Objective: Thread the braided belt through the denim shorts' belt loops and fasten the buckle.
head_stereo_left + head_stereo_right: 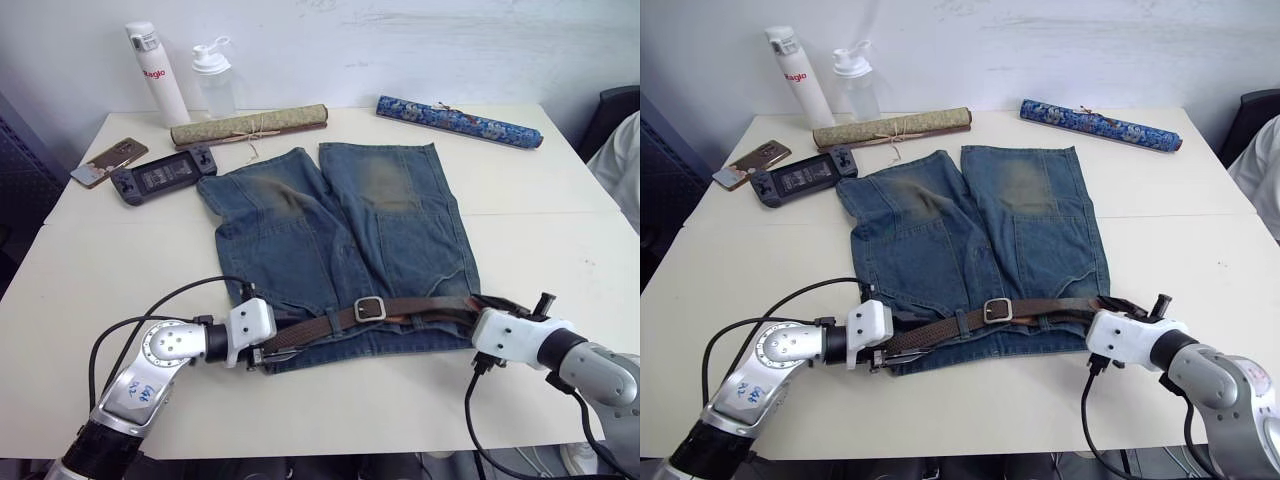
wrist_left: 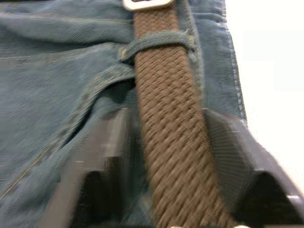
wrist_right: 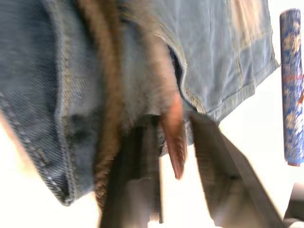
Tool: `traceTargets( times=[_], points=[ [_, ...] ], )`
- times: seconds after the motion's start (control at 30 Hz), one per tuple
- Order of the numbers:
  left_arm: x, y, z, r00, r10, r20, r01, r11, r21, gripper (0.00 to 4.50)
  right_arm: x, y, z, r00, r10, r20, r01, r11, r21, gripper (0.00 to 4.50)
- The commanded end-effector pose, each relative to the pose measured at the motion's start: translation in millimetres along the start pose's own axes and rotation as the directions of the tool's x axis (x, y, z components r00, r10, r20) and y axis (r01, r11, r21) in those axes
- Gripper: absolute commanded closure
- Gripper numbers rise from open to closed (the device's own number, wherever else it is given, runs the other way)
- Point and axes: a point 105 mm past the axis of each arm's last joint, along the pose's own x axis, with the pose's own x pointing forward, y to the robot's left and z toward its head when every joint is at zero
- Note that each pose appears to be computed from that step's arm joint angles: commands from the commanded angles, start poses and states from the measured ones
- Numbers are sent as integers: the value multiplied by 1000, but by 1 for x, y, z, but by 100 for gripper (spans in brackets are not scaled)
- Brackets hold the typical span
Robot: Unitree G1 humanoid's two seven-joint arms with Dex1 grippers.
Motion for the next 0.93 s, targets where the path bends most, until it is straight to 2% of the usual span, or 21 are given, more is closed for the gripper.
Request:
traceTargets(
  times=[0.03, 0.1, 0.13, 0.23, 0.33, 0.47, 0.53, 0.7, 0.93],
  points=[
    [-13, 2, 21, 995, 32, 94, -30, 999, -28, 4, -10, -8, -12, 999, 1, -37, 5, 987, 160, 144],
    [-21, 4, 34, 988, 41, 152, -31, 997, -70, 0, -19, -17, -7, 1000, 22, 5, -22, 965, 261, 38],
    [-28, 6, 40, 984, 48, 174, -33, 995, -89, 0, -27, -20, -2, 998, 43, 54, -59, 938, 341, 5],
    [-49, 15, 55, 975, 75, 207, -46, 989, -141, 0, -50, -32, 13, 978, 85, 190, -168, 860, 482, 5],
    [-73, 42, 76, 952, 175, 252, -129, 974, -188, 0, -70, -55, 27, 939, 77, 336, -275, 755, 595, 5],
    [-87, 77, 89, 885, 352, 304, -285, 927, -244, 0, -57, -107, 29, 921, -162, 355, -126, 737, 664, 5],
    [-88, 85, 88, 863, 401, 307, -324, 906, -273, 0, -44, -120, 33, 906, -224, 359, -100, 711, 696, 5],
    [-82, 85, 86, 848, 434, 304, -347, 888, -301, 0, -18, -114, 35, 914, -228, 336, -89, 695, 714, 5],
    [-76, 82, 87, 848, 436, 302, -347, 887, -306, 0, -11, -109, 34, 918, -218, 331, -95, 689, 719, 5]
  ],
)
